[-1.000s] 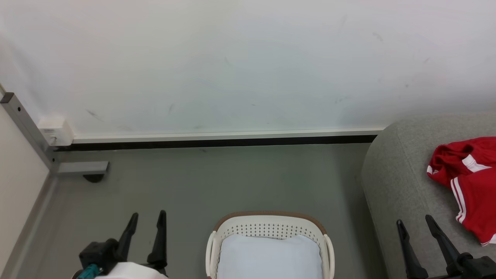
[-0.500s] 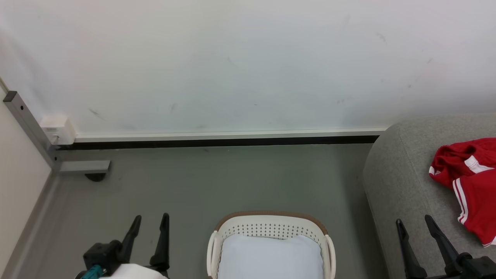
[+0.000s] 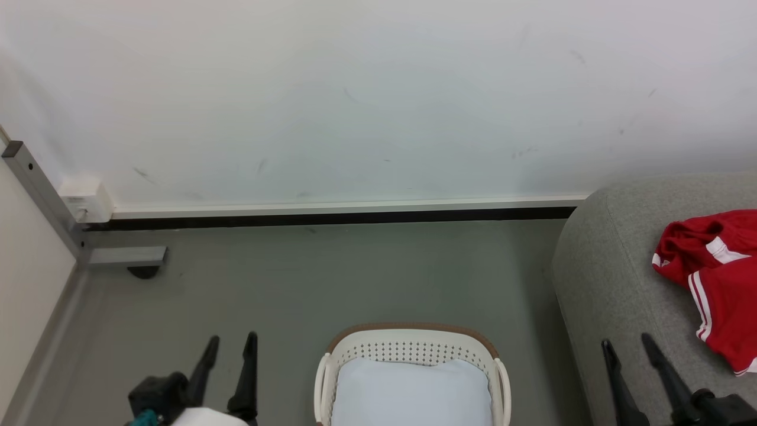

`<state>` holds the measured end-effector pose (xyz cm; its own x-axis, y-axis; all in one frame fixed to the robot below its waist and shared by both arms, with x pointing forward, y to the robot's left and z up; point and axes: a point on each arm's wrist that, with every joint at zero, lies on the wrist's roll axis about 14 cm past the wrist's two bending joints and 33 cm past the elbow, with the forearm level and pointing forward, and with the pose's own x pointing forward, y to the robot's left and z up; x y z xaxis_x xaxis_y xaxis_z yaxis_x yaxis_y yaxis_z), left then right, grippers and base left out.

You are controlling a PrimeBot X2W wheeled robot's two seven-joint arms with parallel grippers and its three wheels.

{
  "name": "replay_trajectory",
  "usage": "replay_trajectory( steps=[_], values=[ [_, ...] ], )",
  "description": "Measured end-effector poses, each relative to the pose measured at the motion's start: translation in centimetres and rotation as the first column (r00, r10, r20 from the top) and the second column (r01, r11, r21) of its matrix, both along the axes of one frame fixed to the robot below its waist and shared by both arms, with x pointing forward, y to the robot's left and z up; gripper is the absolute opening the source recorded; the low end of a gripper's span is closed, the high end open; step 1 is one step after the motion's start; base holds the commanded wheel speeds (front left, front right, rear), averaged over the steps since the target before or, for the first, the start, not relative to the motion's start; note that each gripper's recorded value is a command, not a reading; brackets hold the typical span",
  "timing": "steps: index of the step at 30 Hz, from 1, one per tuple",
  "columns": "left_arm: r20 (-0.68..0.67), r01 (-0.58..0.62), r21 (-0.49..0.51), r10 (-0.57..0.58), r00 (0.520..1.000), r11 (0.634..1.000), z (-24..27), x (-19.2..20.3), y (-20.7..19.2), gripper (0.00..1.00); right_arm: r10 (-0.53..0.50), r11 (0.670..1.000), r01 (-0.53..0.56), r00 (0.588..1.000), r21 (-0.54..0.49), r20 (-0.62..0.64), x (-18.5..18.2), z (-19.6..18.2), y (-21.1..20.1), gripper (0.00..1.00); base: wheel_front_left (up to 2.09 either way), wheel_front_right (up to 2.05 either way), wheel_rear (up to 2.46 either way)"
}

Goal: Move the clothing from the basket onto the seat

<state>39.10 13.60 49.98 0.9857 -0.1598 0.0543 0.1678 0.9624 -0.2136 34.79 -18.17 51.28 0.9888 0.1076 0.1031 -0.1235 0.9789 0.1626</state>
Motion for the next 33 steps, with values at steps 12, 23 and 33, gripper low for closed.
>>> replay_trajectory(
  steps=[12, 23, 33],
  values=[
    [-0.12, -0.048, -0.12, 0.033, 0.992, 0.992, -2.7, -1.0, 0.8, 0.0, -0.022, 0.99, 0.036, 0.995, 0.14, -0.098, -0.5, -2.3, -0.2, 0.0, 0.0, 0.0, 0.0],
    [-0.154, -0.103, -0.292, 0.06, 0.986, 0.951, -2.4, -0.8, 1.8, 0.0, -0.044, 0.944, 0.087, 0.989, 0.317, -0.141, -0.1, -2.5, -1.0, 0.0, 0.0, 0.0, 0.0],
    [-0.187, -0.146, -0.424, 0.071, 0.98, 0.894, -2.3, -0.7, 2.6, 0.0, -0.051, 0.886, 0.118, 0.986, 0.449, -0.159, 0.5, -2.4, -1.6, 0.0, 0.0, 0.0, 0.0]
  ],
)
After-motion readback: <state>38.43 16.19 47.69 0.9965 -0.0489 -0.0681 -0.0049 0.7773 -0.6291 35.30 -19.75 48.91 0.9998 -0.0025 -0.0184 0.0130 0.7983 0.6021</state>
